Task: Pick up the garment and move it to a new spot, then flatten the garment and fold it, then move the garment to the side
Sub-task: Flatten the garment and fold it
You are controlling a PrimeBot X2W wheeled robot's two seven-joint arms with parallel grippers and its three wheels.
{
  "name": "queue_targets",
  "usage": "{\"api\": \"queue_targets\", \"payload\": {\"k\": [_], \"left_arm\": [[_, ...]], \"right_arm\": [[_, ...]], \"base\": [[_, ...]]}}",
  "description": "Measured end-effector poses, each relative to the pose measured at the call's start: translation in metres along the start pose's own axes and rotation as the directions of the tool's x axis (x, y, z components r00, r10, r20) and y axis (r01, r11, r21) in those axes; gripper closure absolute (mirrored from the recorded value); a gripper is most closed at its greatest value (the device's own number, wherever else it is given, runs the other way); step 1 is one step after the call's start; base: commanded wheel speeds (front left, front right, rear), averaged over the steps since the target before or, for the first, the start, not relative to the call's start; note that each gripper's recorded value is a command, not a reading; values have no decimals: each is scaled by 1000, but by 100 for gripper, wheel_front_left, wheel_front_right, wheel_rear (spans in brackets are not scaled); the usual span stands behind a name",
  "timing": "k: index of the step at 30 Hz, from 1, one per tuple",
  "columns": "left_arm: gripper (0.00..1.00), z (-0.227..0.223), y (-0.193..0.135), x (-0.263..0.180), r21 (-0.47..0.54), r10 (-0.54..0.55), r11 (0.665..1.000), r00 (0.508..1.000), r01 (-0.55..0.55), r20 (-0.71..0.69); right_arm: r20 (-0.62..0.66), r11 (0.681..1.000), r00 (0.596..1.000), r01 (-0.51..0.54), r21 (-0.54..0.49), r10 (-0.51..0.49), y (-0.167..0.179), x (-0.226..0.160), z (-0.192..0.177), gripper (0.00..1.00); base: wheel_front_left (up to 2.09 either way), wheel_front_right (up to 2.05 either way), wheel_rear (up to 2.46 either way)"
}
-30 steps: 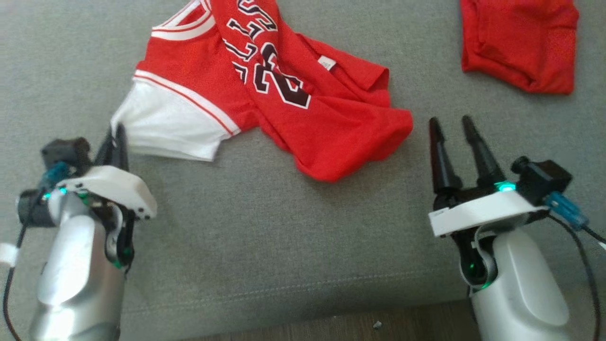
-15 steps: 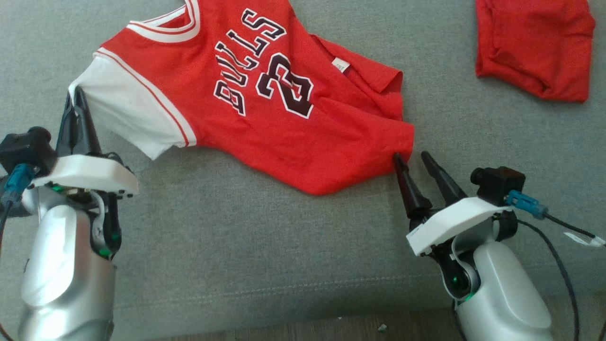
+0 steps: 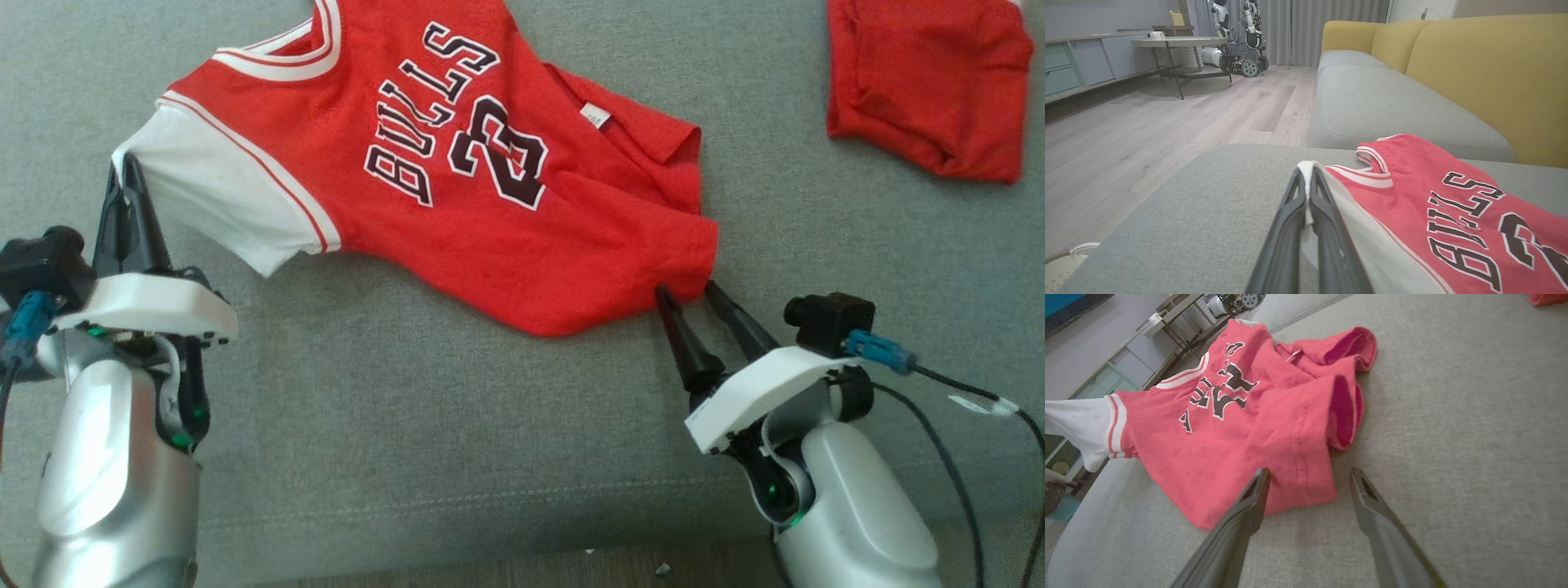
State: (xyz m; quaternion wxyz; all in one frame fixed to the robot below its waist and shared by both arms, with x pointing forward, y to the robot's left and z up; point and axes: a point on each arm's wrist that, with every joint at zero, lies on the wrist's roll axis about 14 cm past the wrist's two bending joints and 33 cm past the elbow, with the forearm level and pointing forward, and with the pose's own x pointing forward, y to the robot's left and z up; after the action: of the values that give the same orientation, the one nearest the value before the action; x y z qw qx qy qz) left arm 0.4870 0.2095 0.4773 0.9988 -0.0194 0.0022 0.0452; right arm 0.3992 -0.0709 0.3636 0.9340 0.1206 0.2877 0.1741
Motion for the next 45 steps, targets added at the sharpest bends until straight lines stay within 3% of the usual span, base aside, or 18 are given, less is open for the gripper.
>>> {"api": "queue_targets", "payload": {"k": [15, 16, 18, 24, 28, 36, 45], "left_arm": [[100, -2, 7, -1, 4, 18, 1000, 1000, -18, -5], [100, -1, 7, -1, 4, 18, 1000, 1000, -18, -5], [100, -2, 7, 0, 4, 18, 1000, 1000, -18, -5], [100, 2, 8, 2, -5, 22, 1000, 1000, -22, 3], [100, 16, 7, 1, -12, 13, 1000, 999, -12, 40], [100, 81, -11, -4, -99, -37, 993, 976, 60, 214], [100, 190, -41, -30, -197, -111, 956, 887, 219, 448]], "right_arm": [[-111, 999, 993, -40, -22, 37, 13, 3, -23, 0], [-120, 999, 992, -43, -21, 41, 14, 3, -25, 20], [-125, 999, 991, -48, -23, 45, 15, 4, -26, 100], [-138, 998, 989, -54, -38, 48, 13, 2, -26, 100], [-59, 996, 998, -34, -80, 30, 1, -3, 1, 100], [199, 976, 979, 1, -216, 43, -7, -31, 107, 100], [364, 923, 926, 55, -381, 96, 9, -84, 220, 100]], "base": [[0, 0, 0], [0, 0, 0], [0, 0, 0], [0, 0, 0], [0, 0, 0], [0, 0, 0], [0, 0, 0]]}}
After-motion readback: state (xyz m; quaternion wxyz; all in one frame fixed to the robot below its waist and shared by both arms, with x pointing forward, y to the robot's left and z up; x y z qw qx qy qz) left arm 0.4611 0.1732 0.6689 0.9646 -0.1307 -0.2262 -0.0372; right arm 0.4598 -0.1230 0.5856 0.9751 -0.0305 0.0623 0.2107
